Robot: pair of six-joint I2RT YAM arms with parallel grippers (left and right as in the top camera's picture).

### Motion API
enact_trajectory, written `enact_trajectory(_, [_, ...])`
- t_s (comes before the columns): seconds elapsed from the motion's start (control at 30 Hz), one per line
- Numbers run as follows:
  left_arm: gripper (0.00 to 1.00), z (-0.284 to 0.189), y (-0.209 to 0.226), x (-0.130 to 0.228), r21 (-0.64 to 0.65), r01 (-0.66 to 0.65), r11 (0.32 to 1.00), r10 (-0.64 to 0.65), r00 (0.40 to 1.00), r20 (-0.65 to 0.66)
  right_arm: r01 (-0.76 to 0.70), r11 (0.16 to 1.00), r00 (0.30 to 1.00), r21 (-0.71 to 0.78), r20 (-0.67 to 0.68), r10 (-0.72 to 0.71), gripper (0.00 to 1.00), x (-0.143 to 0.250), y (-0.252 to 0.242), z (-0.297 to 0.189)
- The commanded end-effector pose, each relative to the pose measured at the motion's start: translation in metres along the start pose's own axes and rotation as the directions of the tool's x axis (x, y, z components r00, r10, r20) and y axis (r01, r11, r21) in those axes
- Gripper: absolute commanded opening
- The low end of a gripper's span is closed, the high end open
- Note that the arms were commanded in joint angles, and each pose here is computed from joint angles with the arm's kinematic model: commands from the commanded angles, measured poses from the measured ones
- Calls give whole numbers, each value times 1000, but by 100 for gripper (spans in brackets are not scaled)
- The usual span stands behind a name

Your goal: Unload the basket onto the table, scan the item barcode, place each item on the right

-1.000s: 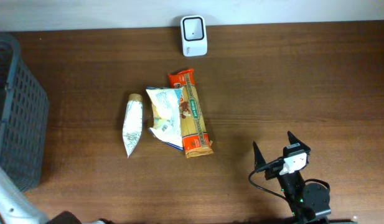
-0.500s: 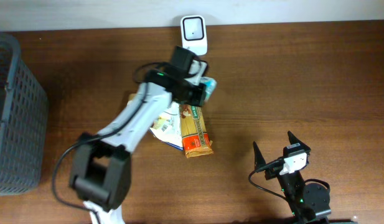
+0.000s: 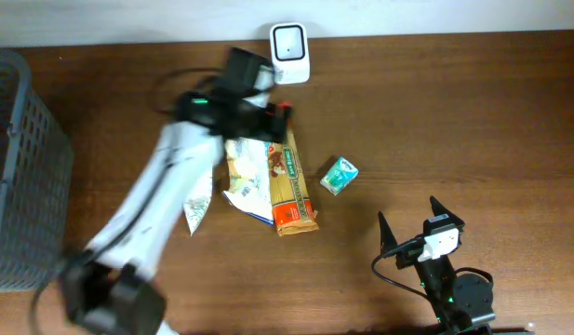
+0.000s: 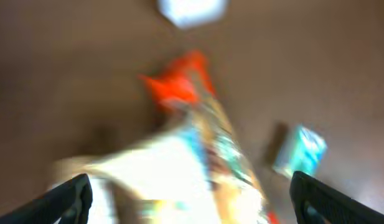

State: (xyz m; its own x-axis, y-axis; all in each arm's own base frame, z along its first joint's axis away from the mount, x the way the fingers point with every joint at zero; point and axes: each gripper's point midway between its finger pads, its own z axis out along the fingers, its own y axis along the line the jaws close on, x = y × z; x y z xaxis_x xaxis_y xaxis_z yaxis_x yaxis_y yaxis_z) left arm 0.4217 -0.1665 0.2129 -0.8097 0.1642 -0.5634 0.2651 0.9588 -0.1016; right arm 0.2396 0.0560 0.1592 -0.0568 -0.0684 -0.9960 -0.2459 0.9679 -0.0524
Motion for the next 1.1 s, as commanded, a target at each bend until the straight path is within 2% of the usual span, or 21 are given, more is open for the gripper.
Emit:
enact_trajectory(0.0, [99,-79,94,-20,-161,114,980,-89,984,153,-2,1000,1000,3,-2,2,99,2,-1,0])
enact_trajectory(0.07, [99,-99,162,-6,-250,250,935,-212,962,169,-2,1000,1000,3,-2,2,99,2,-1,0])
enact_trajectory(0.13, [99,-108,205,9,-297,299,907,-261,952,162,-2,1000,1000,3,-2,2,99,2,-1,0])
enact_trajectory(0.27, [99,-112,223,15,-338,78,938,-53,995,84,-2,1000,1000,3,-2,2,99,2,-1,0])
enact_trajectory(0.3, [99,-113,227,17,-342,88,936,-63,994,84,-2,1000,1000,3,-2,2,99,2,-1,0])
enact_trajectory(0.87, [99,-113,229,18,-344,92,935,-68,994,82,-5,1000,1000,-2,12,5,99,-1,0,0])
enact_trajectory(0.93, [99,-113,229,18,-344,92,935,-68,994,82,-2,999,998,-49,64,6,99,-14,8,-1])
enact_trajectory(1.0, [99,-113,229,18,-344,92,935,-68,994,82,19,985,992,-172,124,2,99,-30,29,-5])
enact_trajectory(1.07, [99,-113,229,18,-344,92,935,-68,994,82,25,976,992,-216,128,3,99,-47,36,-9])
